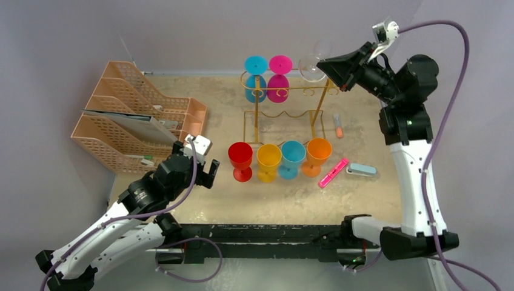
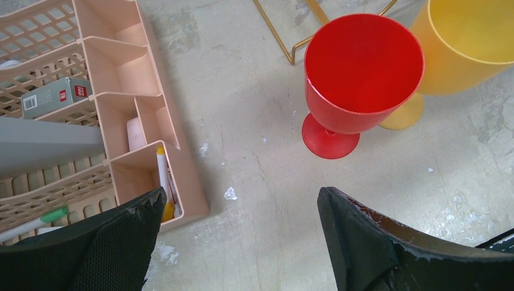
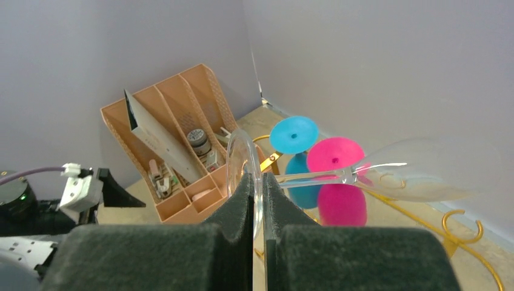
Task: Take the wine glass off the wine glass rack
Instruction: Pick up the wine glass from the wine rack, then place the wine glass at the center of the board.
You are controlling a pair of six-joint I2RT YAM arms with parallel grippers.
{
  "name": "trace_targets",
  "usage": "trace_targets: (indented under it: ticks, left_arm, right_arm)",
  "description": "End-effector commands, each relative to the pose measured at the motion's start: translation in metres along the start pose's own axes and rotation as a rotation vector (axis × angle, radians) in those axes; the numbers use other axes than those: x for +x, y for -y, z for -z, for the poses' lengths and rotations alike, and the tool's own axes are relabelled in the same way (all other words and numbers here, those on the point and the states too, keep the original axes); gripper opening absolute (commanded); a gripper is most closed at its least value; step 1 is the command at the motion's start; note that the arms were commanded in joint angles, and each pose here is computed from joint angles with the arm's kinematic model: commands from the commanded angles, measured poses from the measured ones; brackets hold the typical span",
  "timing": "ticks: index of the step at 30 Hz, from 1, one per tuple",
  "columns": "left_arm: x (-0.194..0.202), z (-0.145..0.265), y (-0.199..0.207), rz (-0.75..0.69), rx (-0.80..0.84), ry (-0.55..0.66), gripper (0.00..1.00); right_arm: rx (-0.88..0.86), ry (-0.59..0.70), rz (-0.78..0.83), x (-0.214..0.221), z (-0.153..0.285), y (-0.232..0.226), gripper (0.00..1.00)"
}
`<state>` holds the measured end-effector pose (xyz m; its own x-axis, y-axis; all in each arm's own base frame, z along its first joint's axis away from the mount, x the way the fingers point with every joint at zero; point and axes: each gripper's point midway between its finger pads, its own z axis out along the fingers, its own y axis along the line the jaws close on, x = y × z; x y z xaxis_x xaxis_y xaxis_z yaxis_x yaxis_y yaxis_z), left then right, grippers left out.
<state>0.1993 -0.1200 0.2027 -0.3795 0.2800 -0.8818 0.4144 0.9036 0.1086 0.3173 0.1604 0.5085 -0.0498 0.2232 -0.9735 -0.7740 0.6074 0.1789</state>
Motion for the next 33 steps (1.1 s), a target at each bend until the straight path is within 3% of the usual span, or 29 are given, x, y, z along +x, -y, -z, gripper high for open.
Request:
trace_targets:
  ticks: [1,7,15,20,25,33]
  left_arm:
    - [-0.019,0.004,0.001,0.023,0.014,0.045,0.93]
    - [-0.02,0.005,0.003,0.023,0.027,0.051,0.93]
    - [-0.035,0.023,0.004,0.21,0.047,0.14,1.0]
    - [-0.071,0.048,0.02,0.315,0.181,0.222,1.0]
    - [-0.12,0.079,0.051,0.32,0.406,0.317,1.0]
    - [-0.158,0.092,0.107,0.282,0.711,0.275,0.99]
  right_arm:
    - [0.006,-0.016,0.027,0.0,0.023,-0.022,0.0]
    - [0.014,-0.021,-0.08,0.007,0.053,-0.055,0.0]
    - [-0.066,-0.034,-0.153,0.015,0.083,-0.1,0.0]
    - [-0.159,-0.081,-0.244,0.031,0.095,-0.124,0.0]
    - [-0.251,-0.117,-0.296,0.043,0.105,-0.144,0.0]
    - [-0.308,-0.215,-0.377,0.077,0.114,-0.149,0.0]
